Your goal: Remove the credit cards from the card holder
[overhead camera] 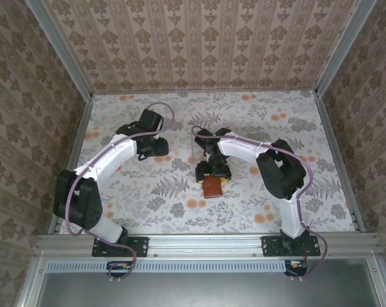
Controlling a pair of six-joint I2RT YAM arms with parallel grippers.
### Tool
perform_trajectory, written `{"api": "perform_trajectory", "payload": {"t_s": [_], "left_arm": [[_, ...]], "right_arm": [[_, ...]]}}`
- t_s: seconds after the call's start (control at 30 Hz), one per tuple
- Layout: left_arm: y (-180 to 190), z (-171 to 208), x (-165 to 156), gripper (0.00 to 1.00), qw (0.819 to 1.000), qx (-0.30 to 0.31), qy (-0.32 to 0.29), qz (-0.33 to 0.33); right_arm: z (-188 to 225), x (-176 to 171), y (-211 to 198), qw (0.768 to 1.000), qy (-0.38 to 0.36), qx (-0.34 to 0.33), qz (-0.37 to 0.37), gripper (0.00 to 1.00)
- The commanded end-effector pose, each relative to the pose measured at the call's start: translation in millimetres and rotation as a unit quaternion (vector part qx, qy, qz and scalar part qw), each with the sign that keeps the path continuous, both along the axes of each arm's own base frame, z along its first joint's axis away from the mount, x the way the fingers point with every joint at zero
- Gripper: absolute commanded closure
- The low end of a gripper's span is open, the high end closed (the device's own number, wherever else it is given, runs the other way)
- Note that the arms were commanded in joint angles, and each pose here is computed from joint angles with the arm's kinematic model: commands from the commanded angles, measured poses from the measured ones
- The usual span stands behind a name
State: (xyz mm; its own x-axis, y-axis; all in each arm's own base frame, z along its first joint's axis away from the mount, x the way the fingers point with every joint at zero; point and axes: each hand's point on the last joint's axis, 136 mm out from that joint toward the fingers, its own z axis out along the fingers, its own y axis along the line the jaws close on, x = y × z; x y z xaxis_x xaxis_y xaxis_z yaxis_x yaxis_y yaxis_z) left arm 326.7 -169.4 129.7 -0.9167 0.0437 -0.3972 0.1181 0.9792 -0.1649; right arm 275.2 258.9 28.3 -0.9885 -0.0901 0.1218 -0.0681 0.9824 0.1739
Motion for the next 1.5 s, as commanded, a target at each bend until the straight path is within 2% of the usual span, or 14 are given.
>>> {"api": "perform_trajectory", "payload": {"t_s": [0.0,0.1,0.27,0.43,0.73,1.07,1.47], "left_arm": [[-13,3,-10,0.58,1.0,-0.014,0.002,0.002],[-25,0,-18,0.58,1.0,-0.023,0.012,0.0],[-45,-11,-29,0.65,0.998,-0.05,0.042,0.009],[-72,-18,-40,0.66,0.996,-0.061,0.06,0.015],[-126,-41,-68,0.67,0.994,-0.04,0.102,0.018],[-174,-54,-91,0.66,0.992,-0.026,0.125,0.013],[-179,-83,-110,0.63,0.985,0.042,0.168,0.026]], "right_arm": [[18,8,1,0.999,-0.027,0.027,-0.007,0.13],[30,11,1,0.997,-0.036,0.058,-0.021,0.12],[47,21,-7,0.987,-0.057,0.134,-0.065,0.16],[49,22,-23,0.973,-0.042,0.2,-0.11,0.19],[34,24,-58,0.97,-0.038,0.201,-0.131,0.23],[24,23,-74,0.972,-0.044,0.193,-0.129,0.27],[27,24,-83,0.97,-0.053,0.2,-0.129,0.29]]}}
